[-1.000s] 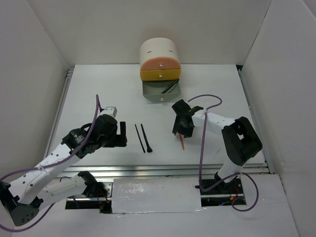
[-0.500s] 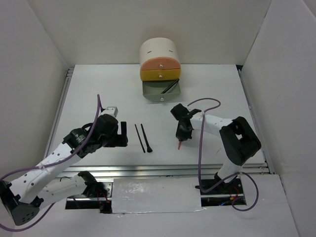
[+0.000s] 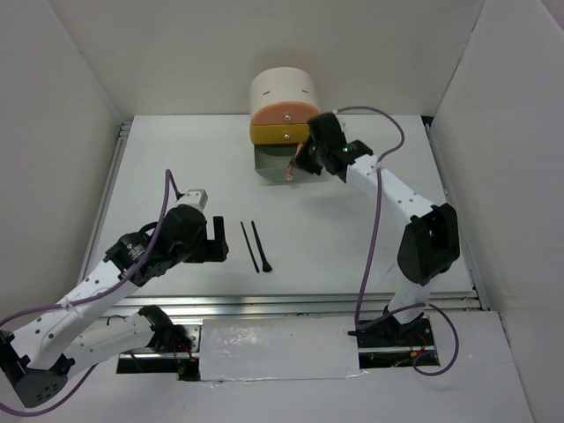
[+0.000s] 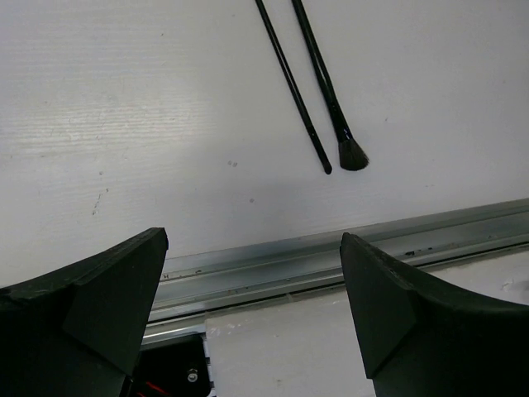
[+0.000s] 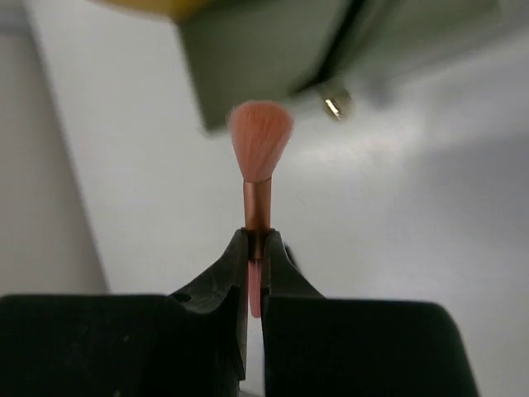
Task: Organize the makeup
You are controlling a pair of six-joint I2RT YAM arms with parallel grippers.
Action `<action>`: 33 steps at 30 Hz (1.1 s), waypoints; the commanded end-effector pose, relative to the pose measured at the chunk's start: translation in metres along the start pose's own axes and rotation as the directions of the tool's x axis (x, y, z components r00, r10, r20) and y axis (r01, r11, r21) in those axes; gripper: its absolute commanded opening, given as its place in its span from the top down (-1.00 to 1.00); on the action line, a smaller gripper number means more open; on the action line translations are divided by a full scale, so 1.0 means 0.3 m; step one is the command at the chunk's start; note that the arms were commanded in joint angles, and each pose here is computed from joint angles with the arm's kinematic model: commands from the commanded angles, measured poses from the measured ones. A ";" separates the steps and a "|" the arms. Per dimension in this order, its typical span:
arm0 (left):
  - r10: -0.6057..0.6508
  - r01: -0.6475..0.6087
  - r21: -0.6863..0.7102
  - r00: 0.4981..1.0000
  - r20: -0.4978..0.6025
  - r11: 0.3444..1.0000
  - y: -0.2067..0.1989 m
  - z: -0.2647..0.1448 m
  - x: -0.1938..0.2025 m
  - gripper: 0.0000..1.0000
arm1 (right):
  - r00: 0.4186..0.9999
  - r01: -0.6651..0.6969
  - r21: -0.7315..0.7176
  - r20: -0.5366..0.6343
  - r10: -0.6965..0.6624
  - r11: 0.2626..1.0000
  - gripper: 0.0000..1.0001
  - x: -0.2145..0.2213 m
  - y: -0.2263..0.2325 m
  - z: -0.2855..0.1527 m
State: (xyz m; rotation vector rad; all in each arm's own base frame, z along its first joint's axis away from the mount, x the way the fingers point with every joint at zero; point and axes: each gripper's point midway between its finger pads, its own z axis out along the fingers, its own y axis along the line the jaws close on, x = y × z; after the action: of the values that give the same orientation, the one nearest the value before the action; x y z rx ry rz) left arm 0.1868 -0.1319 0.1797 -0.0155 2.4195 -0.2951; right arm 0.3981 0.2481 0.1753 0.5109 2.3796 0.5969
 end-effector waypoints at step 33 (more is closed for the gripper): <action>-0.052 0.035 0.119 0.988 0.144 0.992 0.002 -0.105 -0.042 -0.99 | 0.951 -0.301 0.047 0.087 0.296 0.953 1.00 -0.312 -0.101 0.356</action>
State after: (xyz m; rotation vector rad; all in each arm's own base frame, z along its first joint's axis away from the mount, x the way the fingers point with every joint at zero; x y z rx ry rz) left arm 0.1731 -0.1207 0.2050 -0.0480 2.2857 -0.4144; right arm 0.5239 0.2104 0.1177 0.9198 2.3093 0.6444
